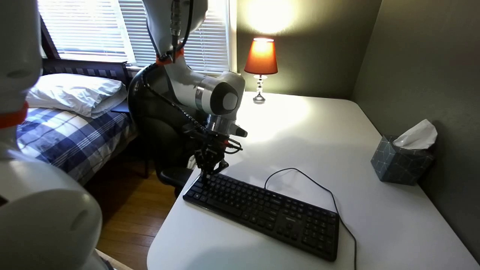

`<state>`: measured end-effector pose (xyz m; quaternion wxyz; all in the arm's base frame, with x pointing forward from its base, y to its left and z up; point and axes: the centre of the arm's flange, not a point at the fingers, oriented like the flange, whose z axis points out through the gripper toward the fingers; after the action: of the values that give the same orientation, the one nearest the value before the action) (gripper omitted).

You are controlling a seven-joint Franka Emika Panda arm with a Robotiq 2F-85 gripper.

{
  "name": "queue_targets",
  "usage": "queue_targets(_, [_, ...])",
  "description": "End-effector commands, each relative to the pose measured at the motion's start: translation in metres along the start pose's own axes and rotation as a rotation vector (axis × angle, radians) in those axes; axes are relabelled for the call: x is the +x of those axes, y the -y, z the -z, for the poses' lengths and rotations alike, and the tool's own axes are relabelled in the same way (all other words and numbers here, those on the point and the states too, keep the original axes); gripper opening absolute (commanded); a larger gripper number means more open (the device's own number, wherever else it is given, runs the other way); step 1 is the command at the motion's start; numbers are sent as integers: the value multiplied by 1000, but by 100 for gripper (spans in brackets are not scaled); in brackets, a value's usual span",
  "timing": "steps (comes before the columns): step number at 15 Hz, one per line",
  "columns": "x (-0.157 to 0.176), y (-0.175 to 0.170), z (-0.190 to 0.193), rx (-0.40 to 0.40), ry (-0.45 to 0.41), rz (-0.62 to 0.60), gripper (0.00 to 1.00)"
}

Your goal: Press one key on the black keyboard.

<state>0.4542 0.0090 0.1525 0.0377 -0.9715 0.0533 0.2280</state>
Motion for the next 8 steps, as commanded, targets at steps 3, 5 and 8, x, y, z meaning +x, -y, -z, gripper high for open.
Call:
queue_targets(3, [-11, -6, 0, 19, -3, -15, 0])
queue_targets(5, [-11, -6, 1, 24, -14, -15, 0])
queue_targets(8, [-10, -6, 3, 23, -16, -13, 0])
